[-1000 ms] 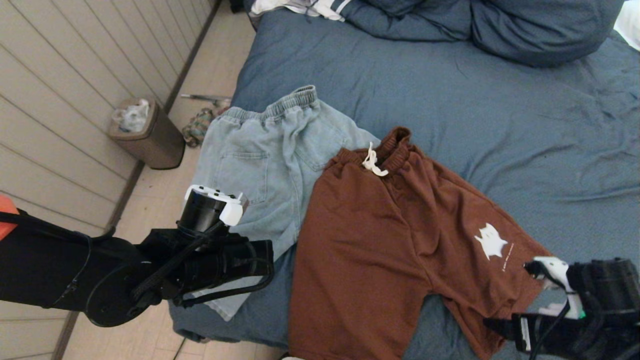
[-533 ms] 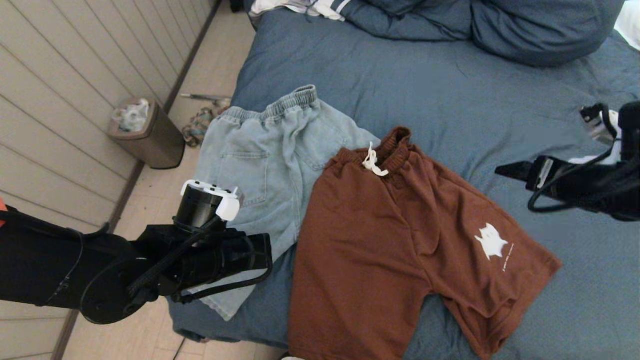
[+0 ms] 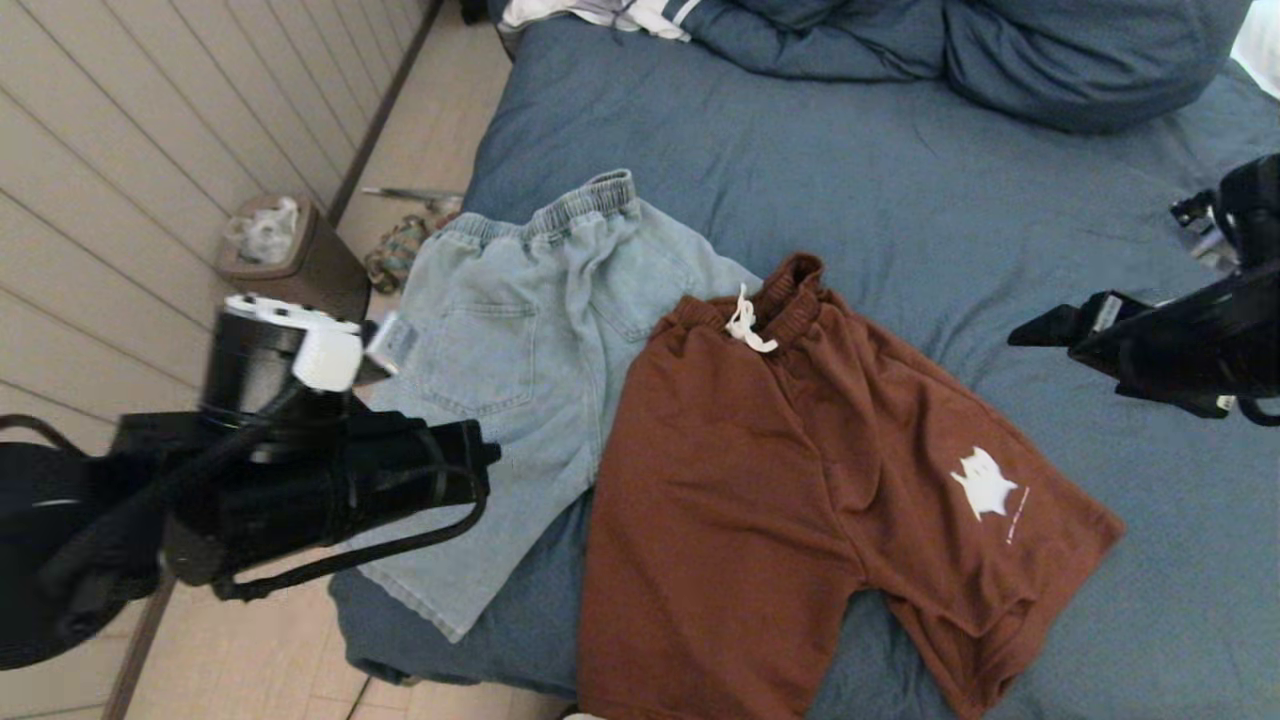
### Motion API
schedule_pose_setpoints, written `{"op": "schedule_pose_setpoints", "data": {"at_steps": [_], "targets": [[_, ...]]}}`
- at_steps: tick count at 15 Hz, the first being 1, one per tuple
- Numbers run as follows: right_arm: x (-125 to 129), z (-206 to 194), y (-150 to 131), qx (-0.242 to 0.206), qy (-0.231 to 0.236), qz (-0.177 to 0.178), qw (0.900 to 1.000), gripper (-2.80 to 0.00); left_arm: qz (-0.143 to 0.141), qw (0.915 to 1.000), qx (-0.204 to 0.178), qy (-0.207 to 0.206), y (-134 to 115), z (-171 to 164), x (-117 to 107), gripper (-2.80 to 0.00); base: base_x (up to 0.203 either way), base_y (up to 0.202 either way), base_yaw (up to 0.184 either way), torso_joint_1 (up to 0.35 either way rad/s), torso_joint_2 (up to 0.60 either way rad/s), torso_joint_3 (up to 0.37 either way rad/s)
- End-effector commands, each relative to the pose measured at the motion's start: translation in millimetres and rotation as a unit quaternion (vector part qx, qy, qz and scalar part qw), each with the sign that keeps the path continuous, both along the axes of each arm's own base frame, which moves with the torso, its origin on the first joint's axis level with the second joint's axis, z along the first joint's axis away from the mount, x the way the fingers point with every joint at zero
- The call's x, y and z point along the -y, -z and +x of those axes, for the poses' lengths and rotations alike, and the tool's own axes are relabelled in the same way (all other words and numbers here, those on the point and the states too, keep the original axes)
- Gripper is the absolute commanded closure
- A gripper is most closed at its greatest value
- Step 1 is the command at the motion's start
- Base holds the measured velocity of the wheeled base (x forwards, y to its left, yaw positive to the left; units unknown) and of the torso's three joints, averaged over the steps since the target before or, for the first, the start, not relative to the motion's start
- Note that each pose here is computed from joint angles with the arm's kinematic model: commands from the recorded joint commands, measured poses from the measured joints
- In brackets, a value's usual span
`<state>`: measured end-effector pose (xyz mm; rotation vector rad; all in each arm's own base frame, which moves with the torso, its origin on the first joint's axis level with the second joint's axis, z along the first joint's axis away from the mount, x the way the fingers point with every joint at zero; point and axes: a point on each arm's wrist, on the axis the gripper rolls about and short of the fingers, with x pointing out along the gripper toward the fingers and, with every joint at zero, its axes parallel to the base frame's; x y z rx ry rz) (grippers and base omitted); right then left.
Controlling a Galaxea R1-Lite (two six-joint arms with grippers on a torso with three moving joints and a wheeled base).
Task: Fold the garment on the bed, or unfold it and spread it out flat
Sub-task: Fold the brown shorts
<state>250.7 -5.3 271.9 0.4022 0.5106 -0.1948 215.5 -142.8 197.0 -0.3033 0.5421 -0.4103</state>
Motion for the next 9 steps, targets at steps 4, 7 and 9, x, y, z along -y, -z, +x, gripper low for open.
{"op": "schedule_pose_setpoints", "data": {"at_steps": [4, 7, 9], "targets": [[-17, -161, -25, 0.151, -0.111, -0.075, 0.979, -2.80, -0.026, 0.9917, 0.125, -0.018, -73, -132, -92, 0.00, 0.000, 0.000, 0.000, 0.000, 0.00, 0.000], [-8, -222, 17, 0.172, -0.117, -0.118, 0.971, -2.80, 0.028, 0.9789, 0.181, -0.091, -57, -201, -141, 0.00, 0.000, 0.000, 0.000, 0.000, 0.00, 0.000], [-2, -248, 45, 0.177, -0.102, -0.146, 0.968, -2.80, 0.080, 0.9711, 0.178, -0.137, -31, -232, -164, 0.00, 0.000, 0.000, 0.000, 0.000, 0.00, 0.000]]}}
